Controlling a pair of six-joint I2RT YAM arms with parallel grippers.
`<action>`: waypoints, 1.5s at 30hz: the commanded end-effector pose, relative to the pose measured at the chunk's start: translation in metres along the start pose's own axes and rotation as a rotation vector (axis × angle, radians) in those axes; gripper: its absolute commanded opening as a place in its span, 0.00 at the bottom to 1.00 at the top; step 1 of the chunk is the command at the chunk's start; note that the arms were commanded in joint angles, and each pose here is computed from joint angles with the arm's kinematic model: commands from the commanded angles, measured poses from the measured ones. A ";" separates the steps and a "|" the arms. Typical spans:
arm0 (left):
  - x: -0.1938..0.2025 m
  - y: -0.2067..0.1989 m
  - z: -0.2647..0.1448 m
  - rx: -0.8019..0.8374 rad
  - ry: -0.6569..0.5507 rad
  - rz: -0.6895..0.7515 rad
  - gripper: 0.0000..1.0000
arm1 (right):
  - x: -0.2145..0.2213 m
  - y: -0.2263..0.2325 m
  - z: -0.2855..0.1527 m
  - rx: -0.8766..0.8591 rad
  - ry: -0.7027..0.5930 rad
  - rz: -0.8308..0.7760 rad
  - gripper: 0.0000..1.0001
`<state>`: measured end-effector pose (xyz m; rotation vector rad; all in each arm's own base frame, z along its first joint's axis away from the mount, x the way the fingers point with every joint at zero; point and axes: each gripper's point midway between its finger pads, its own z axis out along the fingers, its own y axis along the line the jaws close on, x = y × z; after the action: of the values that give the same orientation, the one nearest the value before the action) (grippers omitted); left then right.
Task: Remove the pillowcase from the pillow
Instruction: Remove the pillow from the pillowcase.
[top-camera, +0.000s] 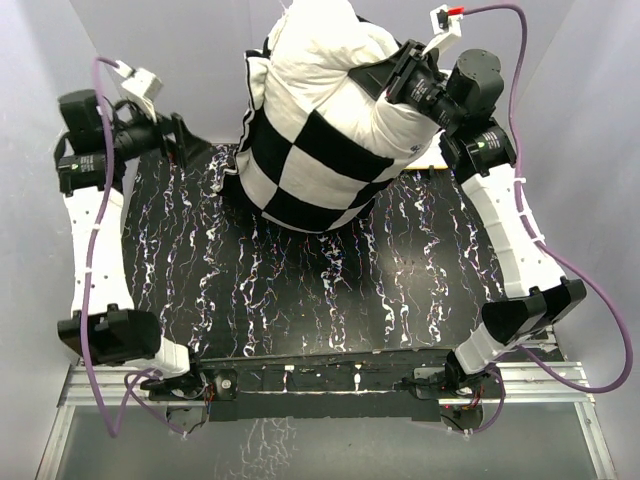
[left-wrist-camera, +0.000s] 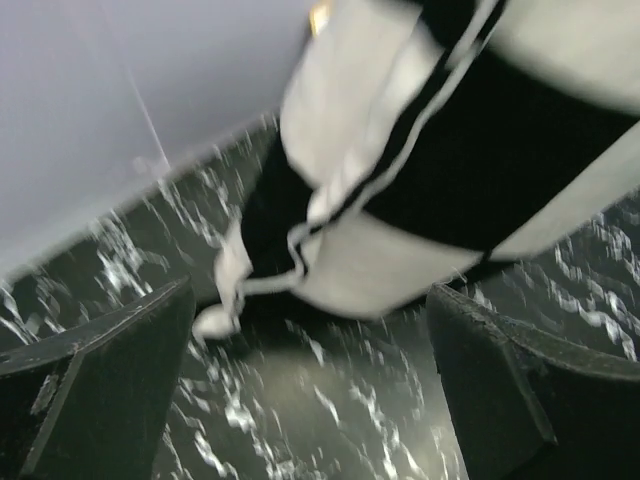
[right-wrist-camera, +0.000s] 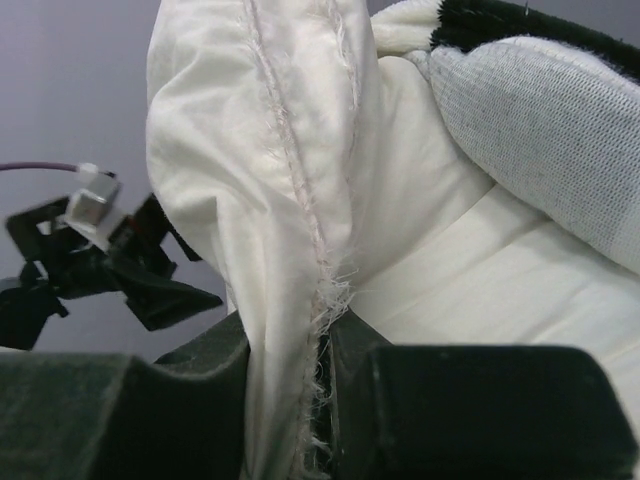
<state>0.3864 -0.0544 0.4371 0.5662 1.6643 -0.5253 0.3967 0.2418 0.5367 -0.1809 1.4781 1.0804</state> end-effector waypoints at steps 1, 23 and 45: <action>0.084 -0.009 0.005 0.117 0.185 -0.026 0.97 | -0.076 0.107 -0.062 -0.310 -0.221 -0.042 0.08; 0.092 -0.061 0.022 0.392 0.075 0.038 0.97 | -0.027 0.067 -0.076 -0.213 -0.111 -0.043 0.08; -0.095 -0.090 0.010 0.236 -0.322 -0.195 0.97 | 0.007 0.030 -0.068 -0.105 -0.027 -0.044 0.08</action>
<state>0.3635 -0.1438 0.4406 0.6492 1.5175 -0.9143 0.3261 0.2299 0.5121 -0.3407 1.4583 1.1874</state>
